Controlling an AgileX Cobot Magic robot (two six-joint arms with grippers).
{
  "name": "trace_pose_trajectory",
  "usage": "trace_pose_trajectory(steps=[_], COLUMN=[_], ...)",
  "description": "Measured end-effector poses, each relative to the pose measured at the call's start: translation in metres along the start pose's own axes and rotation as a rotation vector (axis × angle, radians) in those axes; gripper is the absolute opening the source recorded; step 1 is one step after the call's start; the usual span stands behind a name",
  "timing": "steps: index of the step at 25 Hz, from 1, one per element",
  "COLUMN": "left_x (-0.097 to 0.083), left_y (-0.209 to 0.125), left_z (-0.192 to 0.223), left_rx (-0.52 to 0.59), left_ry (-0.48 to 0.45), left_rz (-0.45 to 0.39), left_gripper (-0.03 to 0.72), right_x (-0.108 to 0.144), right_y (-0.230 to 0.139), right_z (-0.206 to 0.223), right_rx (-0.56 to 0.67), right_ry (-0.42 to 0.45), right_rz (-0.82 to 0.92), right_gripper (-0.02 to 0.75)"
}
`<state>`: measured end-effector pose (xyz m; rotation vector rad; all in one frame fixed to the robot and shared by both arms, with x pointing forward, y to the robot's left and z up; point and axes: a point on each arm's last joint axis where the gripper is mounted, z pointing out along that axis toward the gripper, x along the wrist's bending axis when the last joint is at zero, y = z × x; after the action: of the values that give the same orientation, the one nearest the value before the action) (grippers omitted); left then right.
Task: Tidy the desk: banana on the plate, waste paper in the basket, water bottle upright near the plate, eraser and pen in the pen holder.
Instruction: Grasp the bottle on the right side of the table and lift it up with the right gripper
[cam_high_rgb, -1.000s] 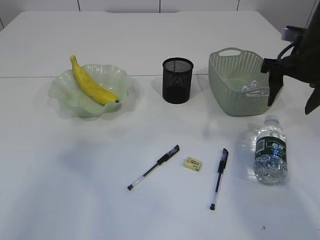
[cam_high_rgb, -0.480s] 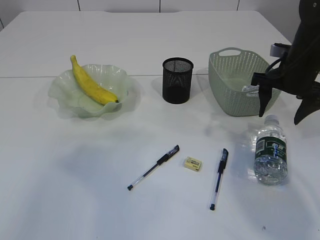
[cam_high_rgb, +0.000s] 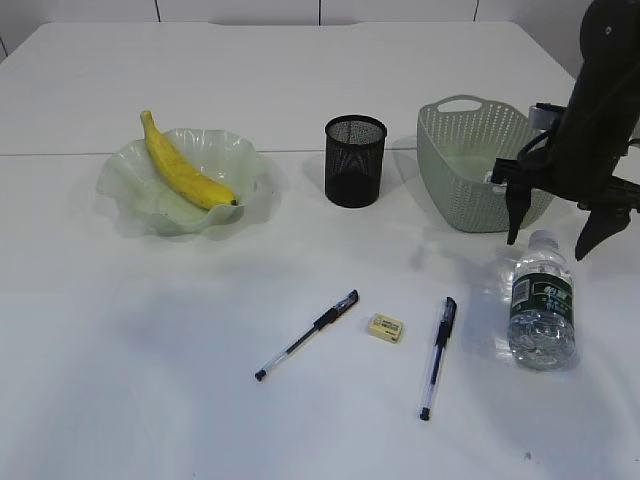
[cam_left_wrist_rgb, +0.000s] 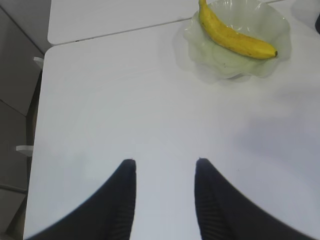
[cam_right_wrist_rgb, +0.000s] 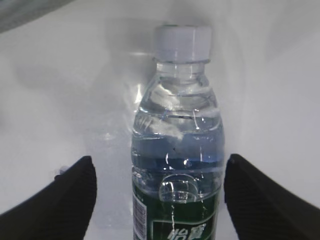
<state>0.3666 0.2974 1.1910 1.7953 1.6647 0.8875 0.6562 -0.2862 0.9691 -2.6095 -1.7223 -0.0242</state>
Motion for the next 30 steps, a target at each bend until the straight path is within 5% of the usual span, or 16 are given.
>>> trace_pose_trajectory(steps=[30], left_x=[0.000], left_y=[0.000], left_z=[0.000], left_rx=[0.000], left_ry=[0.000], left_rz=[0.000], left_gripper=[0.276], right_x=[-0.003], right_y=[0.004], right_z=[0.014], right_rx=[0.012], right_ry=[-0.051], right_rz=[0.021], right_gripper=[0.588])
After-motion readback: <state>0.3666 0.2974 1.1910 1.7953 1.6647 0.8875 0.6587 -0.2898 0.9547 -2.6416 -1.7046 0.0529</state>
